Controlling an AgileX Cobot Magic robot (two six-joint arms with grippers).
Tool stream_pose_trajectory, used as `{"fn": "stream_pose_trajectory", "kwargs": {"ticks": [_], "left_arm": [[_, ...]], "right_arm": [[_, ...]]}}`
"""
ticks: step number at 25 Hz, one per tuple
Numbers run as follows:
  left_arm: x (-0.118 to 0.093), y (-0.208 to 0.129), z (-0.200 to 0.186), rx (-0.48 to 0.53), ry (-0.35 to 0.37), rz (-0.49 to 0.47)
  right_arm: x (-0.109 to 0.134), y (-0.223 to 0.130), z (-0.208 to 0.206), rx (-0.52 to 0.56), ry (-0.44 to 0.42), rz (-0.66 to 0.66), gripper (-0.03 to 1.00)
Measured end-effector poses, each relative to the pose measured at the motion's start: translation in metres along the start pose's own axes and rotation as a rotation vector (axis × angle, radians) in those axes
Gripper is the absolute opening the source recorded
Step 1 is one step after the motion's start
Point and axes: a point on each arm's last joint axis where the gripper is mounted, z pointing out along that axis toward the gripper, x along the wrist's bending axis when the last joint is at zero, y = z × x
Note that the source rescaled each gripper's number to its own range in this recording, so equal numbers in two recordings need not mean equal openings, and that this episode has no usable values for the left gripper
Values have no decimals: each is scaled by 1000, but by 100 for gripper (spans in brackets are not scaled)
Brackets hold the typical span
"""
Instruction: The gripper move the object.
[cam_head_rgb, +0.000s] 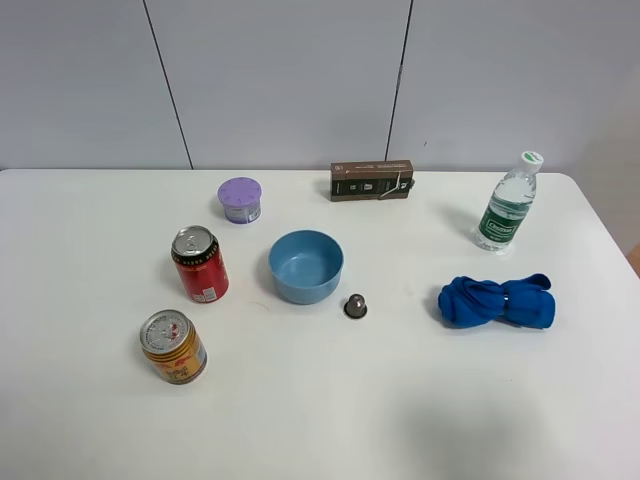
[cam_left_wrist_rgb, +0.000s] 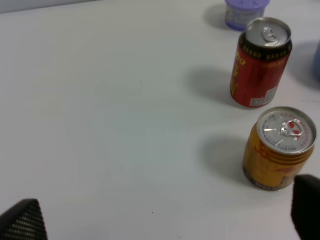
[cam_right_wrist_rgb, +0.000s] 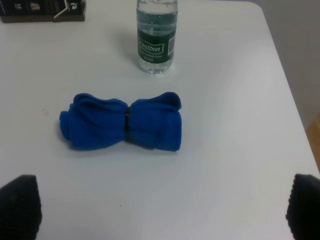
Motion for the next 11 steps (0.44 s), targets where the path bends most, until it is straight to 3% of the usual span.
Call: {"fn": "stream_pose_trajectory", "kwargs": {"ticks": [11], "left_arm": [[0, 0, 0, 0, 0, 0]], "right_arm": [[0, 0, 0, 0, 0, 0, 99]]}}
